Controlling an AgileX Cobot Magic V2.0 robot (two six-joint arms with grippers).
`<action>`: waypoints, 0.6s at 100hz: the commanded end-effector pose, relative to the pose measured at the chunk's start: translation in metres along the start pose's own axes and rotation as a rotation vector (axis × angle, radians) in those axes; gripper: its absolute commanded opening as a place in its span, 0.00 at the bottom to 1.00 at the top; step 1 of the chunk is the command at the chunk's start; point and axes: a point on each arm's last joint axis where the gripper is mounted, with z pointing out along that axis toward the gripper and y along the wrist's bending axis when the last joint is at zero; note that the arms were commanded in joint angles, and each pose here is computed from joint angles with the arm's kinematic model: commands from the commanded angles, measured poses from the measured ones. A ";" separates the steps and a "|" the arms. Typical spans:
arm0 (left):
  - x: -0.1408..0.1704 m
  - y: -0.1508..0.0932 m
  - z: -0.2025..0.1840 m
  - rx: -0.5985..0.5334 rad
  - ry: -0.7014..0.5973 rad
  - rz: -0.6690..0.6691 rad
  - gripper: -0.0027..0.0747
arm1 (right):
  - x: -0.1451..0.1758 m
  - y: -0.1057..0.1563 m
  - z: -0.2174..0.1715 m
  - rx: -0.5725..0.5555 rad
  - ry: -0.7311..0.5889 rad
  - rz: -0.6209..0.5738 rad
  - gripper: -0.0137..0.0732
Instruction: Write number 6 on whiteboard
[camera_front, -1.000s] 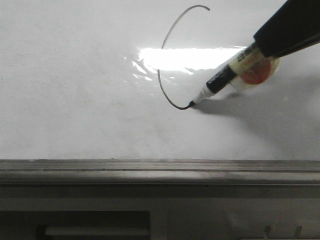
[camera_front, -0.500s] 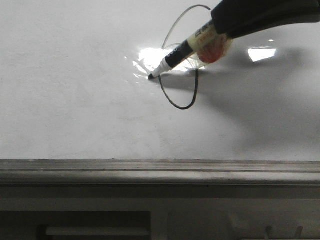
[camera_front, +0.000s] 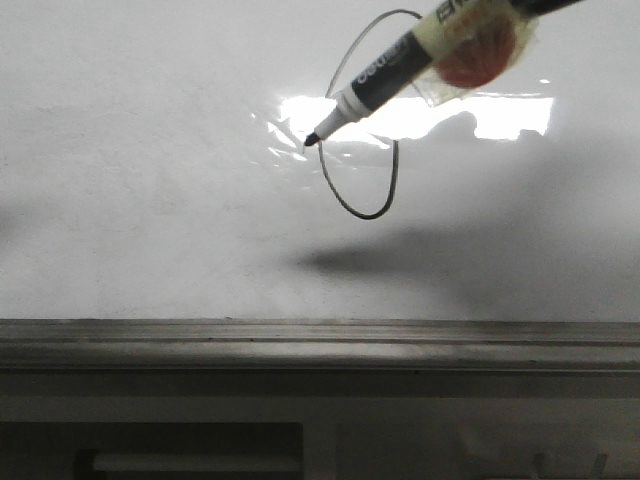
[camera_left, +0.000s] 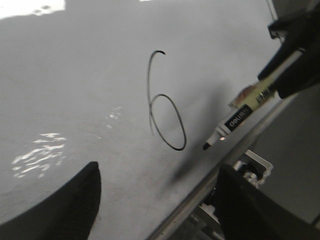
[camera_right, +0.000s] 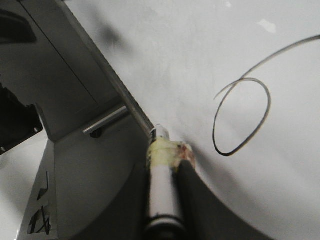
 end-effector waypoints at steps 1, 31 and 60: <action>-0.015 -0.004 0.015 0.079 -0.017 -0.010 0.60 | -0.018 0.004 -0.007 -0.034 -0.044 -0.004 0.11; -0.023 -0.032 0.078 0.266 0.113 0.113 0.60 | -0.026 0.003 -0.004 -0.088 -0.011 -0.004 0.11; -0.030 -0.040 0.111 0.276 0.147 0.173 0.60 | -0.025 0.005 -0.004 -0.109 0.003 -0.005 0.11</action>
